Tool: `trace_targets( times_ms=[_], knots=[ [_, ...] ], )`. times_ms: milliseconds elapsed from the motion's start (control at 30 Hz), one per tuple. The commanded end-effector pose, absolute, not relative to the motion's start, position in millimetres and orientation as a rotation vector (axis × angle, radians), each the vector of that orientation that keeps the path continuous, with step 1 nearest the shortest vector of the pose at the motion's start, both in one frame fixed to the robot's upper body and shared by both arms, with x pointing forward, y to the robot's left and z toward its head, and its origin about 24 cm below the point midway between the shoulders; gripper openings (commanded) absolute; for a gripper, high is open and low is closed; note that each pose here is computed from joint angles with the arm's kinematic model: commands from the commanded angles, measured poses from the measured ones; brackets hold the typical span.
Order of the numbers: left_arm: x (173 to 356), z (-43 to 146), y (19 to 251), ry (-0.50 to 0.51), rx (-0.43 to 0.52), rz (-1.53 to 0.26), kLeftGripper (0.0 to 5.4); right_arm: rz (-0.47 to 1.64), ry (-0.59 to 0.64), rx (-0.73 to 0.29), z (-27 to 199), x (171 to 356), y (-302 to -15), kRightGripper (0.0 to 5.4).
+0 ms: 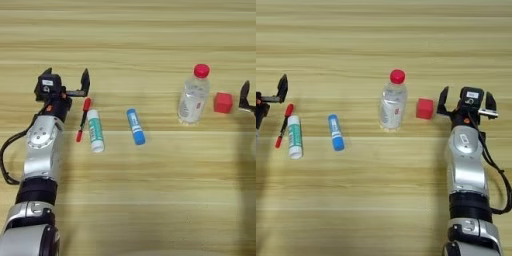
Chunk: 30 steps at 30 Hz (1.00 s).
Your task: Move the objects on the table
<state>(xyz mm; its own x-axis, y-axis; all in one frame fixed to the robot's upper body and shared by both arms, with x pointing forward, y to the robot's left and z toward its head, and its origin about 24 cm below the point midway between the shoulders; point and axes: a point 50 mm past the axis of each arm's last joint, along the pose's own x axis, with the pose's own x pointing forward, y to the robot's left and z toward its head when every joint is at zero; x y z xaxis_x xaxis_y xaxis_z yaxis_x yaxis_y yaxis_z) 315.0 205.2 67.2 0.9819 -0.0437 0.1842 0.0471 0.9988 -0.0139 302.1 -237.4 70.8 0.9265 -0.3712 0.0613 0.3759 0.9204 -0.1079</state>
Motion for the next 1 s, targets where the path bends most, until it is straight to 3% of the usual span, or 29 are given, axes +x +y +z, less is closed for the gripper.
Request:
trace_targets(
  times_ms=[33,200,500,733,1000],
  knots=[
    [315.3,67.2,206.1,-0.181,-0.009,-0.046,5.4,-0.375,-0.048,-0.122,74.5,305.9,-237.6,5.35],
    [315.3,67.1,206.2,-0.181,-0.008,-0.046,5.4,-0.361,-0.081,-0.085,78.4,305.6,-235.4,5.35],
    [315.2,67.1,205.9,-0.181,-0.008,-0.047,5.4,-0.276,-0.346,-0.009,117.4,296.9,-220.4,5.35],
    [315.3,66.8,205.5,-0.18,-0.008,-0.049,5.4,-0.11,-0.498,0.014,144.2,285.3,-189.7,5.35],
    [315.5,66.8,204.8,-0.18,-0.01,-0.05,5.4,0.129,-0.516,0.048,148.5,279.2,-153.3,5.35]
  ],
)
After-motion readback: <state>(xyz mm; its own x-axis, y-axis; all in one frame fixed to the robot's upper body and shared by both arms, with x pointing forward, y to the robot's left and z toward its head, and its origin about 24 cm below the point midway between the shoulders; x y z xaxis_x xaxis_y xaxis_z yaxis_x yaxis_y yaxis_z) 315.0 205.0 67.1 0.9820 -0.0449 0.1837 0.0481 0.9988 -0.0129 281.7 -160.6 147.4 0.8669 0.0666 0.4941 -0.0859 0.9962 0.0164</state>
